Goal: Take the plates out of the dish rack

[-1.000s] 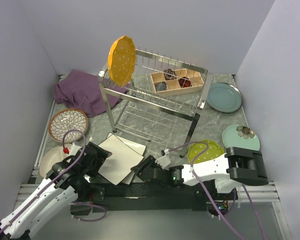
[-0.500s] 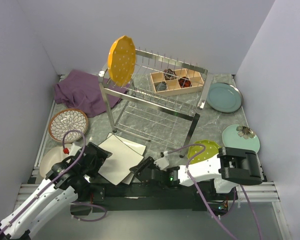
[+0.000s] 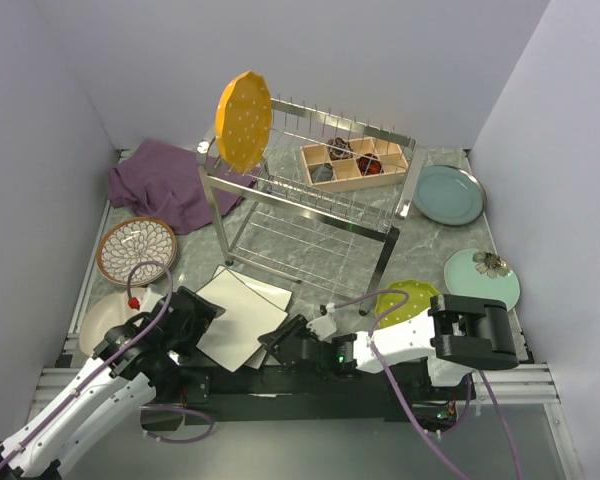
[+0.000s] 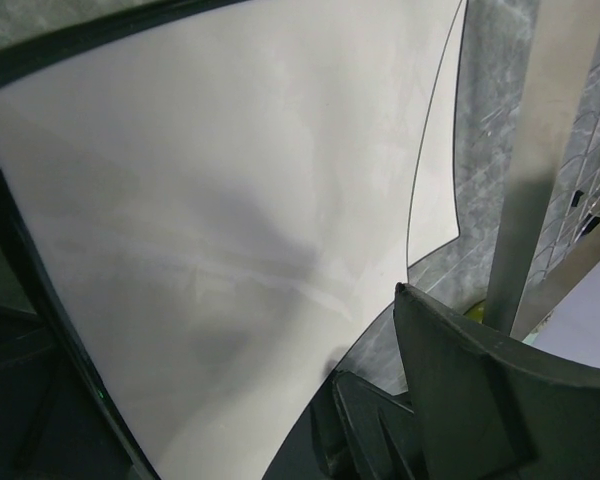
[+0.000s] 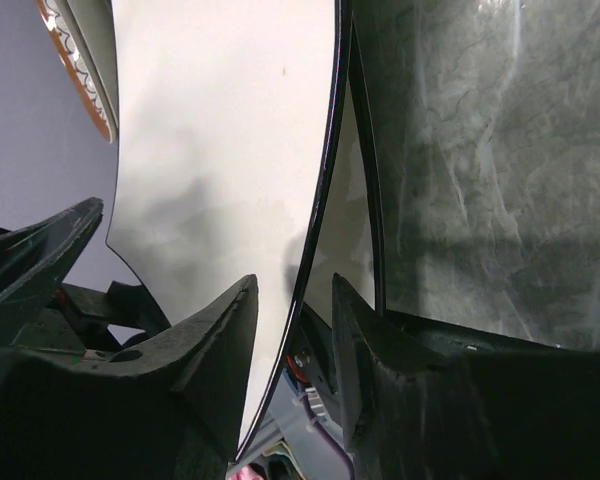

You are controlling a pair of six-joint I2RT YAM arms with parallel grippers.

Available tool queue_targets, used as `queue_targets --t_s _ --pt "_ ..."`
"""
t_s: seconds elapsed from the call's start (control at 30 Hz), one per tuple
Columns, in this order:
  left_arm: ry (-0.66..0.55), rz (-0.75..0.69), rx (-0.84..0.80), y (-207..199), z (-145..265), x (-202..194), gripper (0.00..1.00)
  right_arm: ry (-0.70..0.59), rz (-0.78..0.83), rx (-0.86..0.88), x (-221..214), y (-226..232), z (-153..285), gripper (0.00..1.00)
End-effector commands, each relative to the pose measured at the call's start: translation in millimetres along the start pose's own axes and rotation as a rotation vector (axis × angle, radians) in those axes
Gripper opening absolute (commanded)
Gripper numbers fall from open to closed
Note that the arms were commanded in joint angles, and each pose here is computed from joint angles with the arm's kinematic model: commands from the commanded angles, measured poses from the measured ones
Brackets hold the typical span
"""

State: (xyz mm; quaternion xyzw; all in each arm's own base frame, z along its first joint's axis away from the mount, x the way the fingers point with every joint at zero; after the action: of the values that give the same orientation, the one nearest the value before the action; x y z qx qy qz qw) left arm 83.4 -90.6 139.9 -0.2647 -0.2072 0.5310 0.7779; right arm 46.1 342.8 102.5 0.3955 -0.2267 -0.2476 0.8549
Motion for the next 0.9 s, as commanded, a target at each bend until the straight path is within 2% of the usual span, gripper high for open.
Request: queue_targets --t_s 0.0,0.3,0.4,0.43,0.6,0.63,0.87 --pt "0.033 0.012 -0.056 -12.9 1.6 -4.5 0.95 -0.054 -0.071 0.021 6.2 0.7 -1.7 0.43" --pt "0.034 0.027 -0.064 -9.4 1.6 -3.5 0.95 -0.06 -0.098 0.02 5.1 -5.9 -6.9 0.39" --pt "0.031 0.024 -0.062 -9.8 2.6 -3.1 0.95 -0.073 -0.107 0.024 8.1 -8.3 -7.6 0.32" --pt "0.026 0.023 -0.064 -10.0 2.7 -2.6 0.95 -0.077 -0.109 0.029 8.6 -8.1 -7.0 0.26" --pt "0.003 0.01 -0.053 -9.9 2.7 -0.4 0.96 -0.124 -0.109 0.028 15.1 -12.3 -7.1 0.08" --pt "0.0 0.01 -0.054 -10.9 3.7 -0.1 0.96 -0.128 -0.109 0.03 16.1 -12.1 -6.3 0.02" --pt "-0.043 0.014 -0.023 -11.3 13.7 6.0 0.99 -0.2 -0.114 0.042 29.8 -15.0 -4.3 0.0"
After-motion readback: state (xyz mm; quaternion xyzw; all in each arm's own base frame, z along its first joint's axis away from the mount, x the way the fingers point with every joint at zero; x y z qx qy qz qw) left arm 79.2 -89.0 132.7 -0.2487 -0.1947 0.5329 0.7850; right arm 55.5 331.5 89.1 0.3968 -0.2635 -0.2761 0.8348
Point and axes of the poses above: each gripper's point midway between its finger pads, its own z axis back along the fingers, its own y axis along the line the jaws close on, x = y × z, the point moved 8 cm from there along z, back along the fingers, and after that the axes turned 12 degrees about z, right-handed, at the moved point
